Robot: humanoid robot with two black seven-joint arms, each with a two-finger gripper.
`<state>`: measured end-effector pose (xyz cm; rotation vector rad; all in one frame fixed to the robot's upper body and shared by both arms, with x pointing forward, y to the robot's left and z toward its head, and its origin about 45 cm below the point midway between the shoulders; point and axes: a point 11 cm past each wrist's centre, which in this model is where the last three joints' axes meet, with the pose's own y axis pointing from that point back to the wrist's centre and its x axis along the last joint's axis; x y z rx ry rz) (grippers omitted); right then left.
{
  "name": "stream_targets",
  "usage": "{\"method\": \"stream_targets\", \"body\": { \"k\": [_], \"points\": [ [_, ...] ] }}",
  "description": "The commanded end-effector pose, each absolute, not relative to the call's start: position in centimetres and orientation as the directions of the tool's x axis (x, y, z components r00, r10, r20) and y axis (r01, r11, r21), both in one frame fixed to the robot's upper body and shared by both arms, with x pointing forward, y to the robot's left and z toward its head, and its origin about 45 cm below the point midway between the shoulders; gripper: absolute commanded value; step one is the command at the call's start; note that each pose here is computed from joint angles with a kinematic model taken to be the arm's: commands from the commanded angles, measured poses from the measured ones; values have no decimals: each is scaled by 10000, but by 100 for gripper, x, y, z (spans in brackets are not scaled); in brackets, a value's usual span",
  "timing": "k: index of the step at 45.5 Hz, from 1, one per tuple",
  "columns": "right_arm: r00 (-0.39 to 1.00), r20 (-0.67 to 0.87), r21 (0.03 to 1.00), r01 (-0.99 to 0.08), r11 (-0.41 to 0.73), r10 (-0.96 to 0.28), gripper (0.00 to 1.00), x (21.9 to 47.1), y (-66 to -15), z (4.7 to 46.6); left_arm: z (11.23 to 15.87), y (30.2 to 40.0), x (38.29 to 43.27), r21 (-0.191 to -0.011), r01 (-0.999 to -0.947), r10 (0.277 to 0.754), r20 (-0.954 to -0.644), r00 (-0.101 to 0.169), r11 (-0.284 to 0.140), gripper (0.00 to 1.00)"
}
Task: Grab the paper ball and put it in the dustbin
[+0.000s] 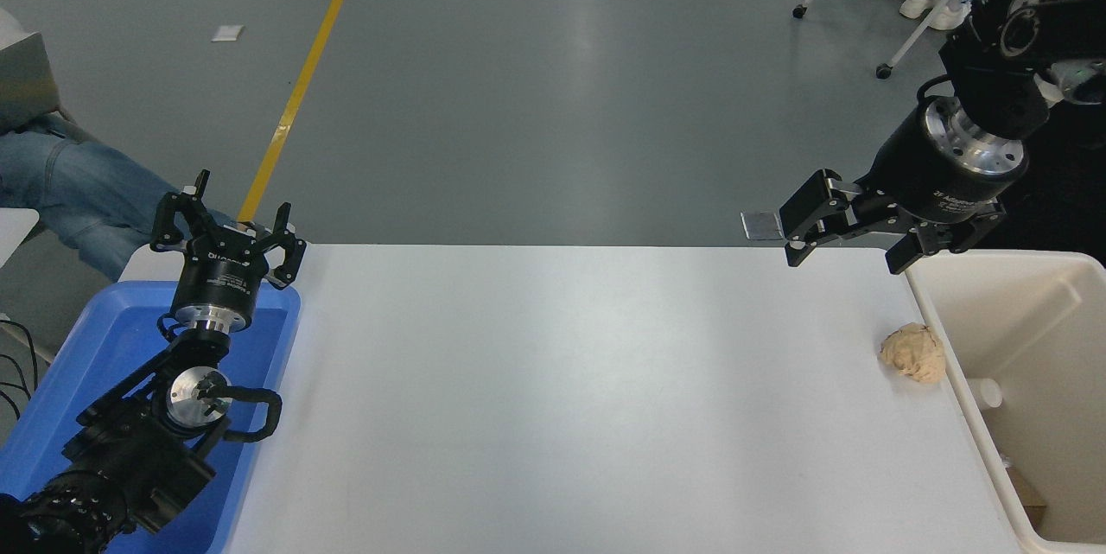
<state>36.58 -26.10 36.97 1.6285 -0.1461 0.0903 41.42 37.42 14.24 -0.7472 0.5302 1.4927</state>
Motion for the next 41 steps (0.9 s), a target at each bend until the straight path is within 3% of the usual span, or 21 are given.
{"method": "stream_targets", "body": {
  "k": [1, 31, 41],
  "points": [
    [9879, 1502, 9864, -1524, -613, -388, 100, 3661, -2596, 3701, 1423, 3740, 4142, -1135, -9911, 6860, -7268, 351, -695, 99],
    [9868, 1605, 9855, -1615, -523, -228, 100, 3723, -2525, 3660, 1425, 3742, 4142, -1155, -9907, 6860, -7268, 351, -717, 99],
    [9798, 1931, 9804, -1947, -294, -512, 100, 3864, -2650, 3655, 1425, 3742, 4142, -1155, -9907, 6860, -7268, 351, -717, 99]
  ]
}}
